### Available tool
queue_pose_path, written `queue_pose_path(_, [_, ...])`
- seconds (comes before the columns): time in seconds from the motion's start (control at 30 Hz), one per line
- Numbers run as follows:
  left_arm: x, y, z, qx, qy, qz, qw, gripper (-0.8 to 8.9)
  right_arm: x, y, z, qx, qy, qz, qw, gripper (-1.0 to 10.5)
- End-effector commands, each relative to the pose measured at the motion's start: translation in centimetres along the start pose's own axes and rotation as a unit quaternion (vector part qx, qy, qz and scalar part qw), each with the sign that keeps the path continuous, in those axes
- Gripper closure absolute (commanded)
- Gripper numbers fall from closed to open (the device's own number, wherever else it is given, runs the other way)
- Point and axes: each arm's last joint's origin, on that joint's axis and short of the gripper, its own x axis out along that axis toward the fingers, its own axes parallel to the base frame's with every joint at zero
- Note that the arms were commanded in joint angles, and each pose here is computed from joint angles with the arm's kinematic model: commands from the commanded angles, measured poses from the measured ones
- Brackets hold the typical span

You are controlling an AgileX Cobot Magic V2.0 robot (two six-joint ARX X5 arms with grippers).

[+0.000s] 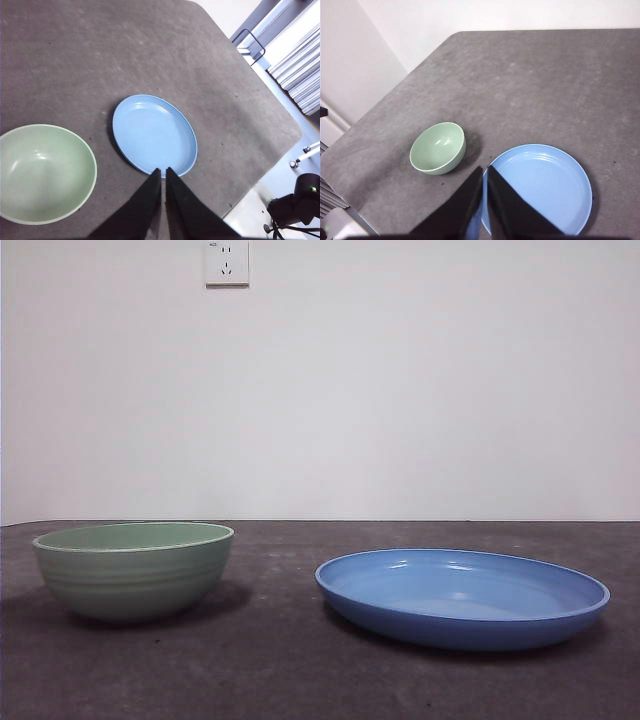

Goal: Place the green bowl on the blue plate

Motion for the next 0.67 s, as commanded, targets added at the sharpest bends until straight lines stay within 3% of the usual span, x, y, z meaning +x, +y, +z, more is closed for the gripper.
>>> queue_pose_path(0.03, [-0.30, -0.39, 0.38, 0.018, -0.005, -0.007, 1.000, 7.93, -0.54, 0.38, 0.11, -0.011, -0.002, 0.004, 1.000, 9.4])
queue_pose_path(0.37, [-0.33, -0.40, 0.33, 0.016, -0.004, -0.007, 1.000, 7.58, -0.61, 0.24, -0.83, 0.012, 0.041, -0.004, 0.999, 9.4])
queue_pose_path(0.43, [-0.32, -0.40, 0.33, 0.016, -0.004, -0.007, 1.000, 6.59, -0.61, 0.24, -0.83, 0.011, 0.041, -0.003, 0.999, 8.8])
queue_pose_path(0.53, [-0.33, -0.39, 0.26, 0.014, -0.001, -0.006, 1.000, 4.23, -0.61, 0.25, -0.83, 0.011, 0.041, -0.002, 0.999, 6.5])
queue_pose_path(0.67, [-0.33, -0.37, 0.20, 0.012, 0.002, -0.005, 1.000, 2.27, -0.61, 0.25, -0.83, 0.011, 0.041, -0.002, 0.999, 4.0])
